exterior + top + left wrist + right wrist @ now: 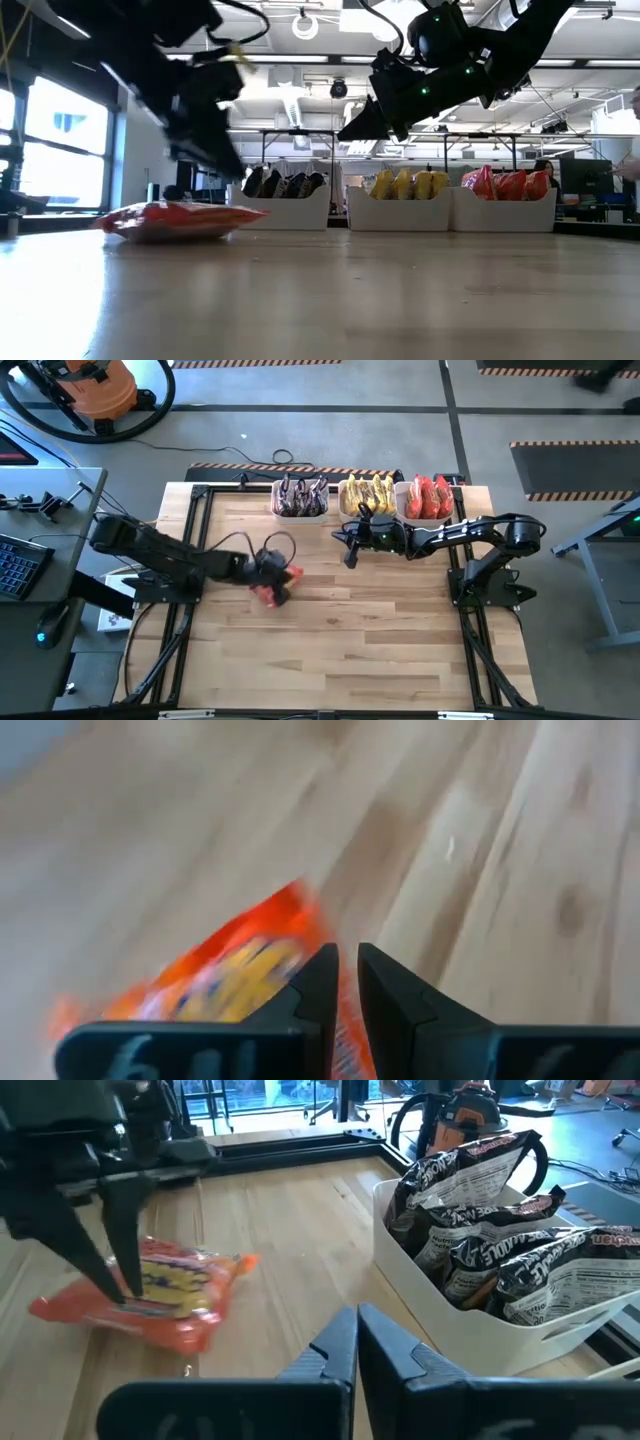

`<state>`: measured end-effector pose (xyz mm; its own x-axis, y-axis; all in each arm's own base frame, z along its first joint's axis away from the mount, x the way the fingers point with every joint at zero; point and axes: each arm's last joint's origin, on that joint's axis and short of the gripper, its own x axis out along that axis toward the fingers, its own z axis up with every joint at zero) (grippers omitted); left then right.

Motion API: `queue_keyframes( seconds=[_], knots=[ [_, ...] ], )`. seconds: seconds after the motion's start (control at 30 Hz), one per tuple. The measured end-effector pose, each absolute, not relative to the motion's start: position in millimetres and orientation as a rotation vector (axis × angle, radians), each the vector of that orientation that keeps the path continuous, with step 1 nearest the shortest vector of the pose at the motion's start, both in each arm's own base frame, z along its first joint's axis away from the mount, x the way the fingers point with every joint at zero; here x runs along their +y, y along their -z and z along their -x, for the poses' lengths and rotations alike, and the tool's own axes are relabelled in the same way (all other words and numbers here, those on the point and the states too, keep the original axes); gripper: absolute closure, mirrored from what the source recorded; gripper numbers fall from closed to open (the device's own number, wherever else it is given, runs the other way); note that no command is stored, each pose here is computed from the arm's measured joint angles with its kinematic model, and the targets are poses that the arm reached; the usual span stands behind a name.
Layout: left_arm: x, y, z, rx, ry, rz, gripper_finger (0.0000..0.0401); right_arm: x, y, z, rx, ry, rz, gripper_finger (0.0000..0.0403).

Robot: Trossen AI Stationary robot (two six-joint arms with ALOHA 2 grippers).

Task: Sort Maruchan noodles
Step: Put the orange noodle into the right white bin

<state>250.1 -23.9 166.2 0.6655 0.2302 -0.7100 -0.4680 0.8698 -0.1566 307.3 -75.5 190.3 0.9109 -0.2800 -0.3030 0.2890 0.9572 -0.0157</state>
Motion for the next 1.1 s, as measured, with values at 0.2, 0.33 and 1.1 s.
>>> queue_keyframes(
  seconds=[0.2, 0.33, 1.1],
  knots=[
    [1, -185, -261, 0.718, -0.266, 0.315, 0.0366, -75, -190, -307, 0.31, 0.293, -0.029, 0.0402],
    [9, -201, -234, 0.89, -0.427, 0.246, 0.0366, -75, -188, -307, 0.333, 0.293, -0.032, 0.0402],
    [-3, -129, -195, 0.678, -0.276, 0.564, 0.0366, -39, -164, -317, 0.406, 0.208, -0.576, 0.0272]
  ],
)
